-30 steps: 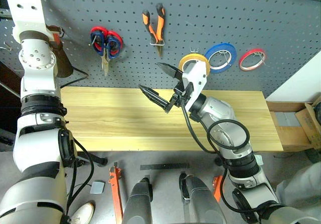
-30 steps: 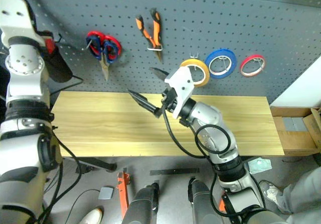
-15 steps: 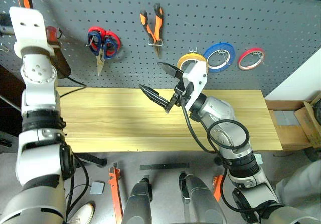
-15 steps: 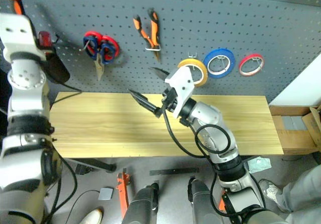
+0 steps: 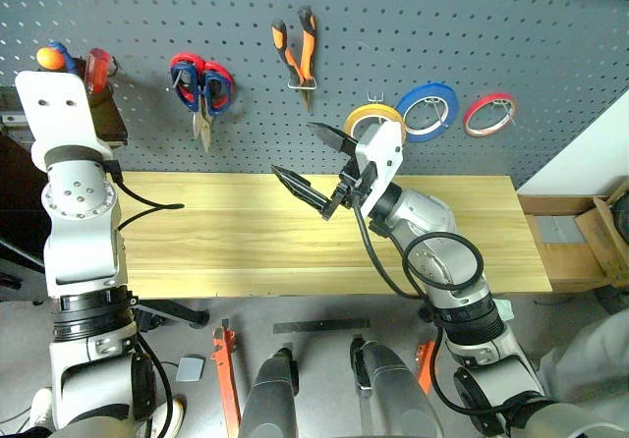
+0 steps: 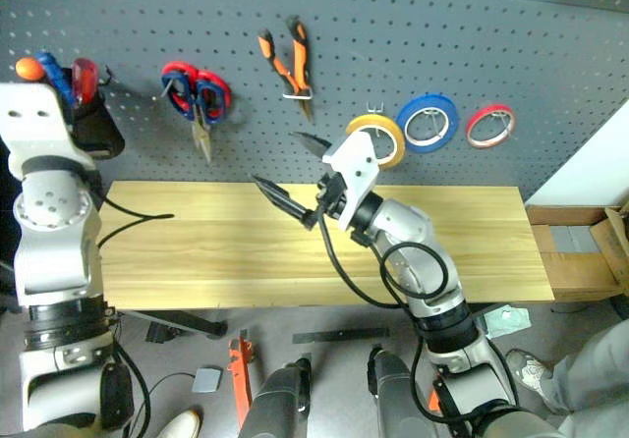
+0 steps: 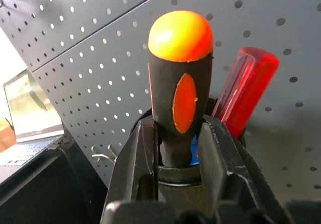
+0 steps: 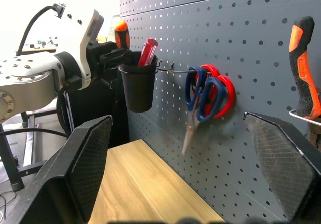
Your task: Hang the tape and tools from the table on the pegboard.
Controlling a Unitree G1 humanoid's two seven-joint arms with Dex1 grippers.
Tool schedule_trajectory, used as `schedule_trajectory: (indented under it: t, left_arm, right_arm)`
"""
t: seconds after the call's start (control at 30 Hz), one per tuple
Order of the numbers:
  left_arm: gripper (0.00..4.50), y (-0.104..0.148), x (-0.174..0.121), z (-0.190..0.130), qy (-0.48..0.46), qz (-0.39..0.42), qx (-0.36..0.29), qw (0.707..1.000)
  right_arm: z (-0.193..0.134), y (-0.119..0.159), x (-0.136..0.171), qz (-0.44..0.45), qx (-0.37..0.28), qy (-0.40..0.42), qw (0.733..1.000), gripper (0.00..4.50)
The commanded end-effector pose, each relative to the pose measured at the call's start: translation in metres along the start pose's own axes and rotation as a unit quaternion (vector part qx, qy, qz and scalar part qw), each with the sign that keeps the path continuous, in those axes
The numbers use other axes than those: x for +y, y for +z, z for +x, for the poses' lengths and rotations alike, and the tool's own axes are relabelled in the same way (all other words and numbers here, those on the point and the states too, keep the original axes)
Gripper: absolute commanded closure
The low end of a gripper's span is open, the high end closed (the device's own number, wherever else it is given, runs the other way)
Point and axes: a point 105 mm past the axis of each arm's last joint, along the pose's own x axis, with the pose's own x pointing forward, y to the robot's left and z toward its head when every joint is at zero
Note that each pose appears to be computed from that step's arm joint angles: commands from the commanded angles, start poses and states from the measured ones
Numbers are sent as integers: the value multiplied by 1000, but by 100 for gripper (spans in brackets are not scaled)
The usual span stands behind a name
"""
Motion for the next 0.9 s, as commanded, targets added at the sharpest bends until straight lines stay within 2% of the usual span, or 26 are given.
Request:
schedule_trajectory:
  t: [0.03,0.13,0.27,0.5,0.9]
  left_arm:
    - [370,23,13,2,26,-8,-35,999]
    - [370,26,10,7,22,-14,-38,999]
    - [247,29,6,12,15,-23,-42,999]
    - [2,29,0,16,8,-27,-40,999]
    - [2,27,7,13,21,-29,-41,999]
  right_arm:
    - [2,11,2,-17,-21,6,1000,0]
    - [1,11,2,-18,-20,5,1000,0]
    - [0,11,0,-21,-18,1,1000,0]
    - [-3,11,-2,-24,-16,-6,1000,0]
    - [-1,11,-3,-26,-17,-6,999,0]
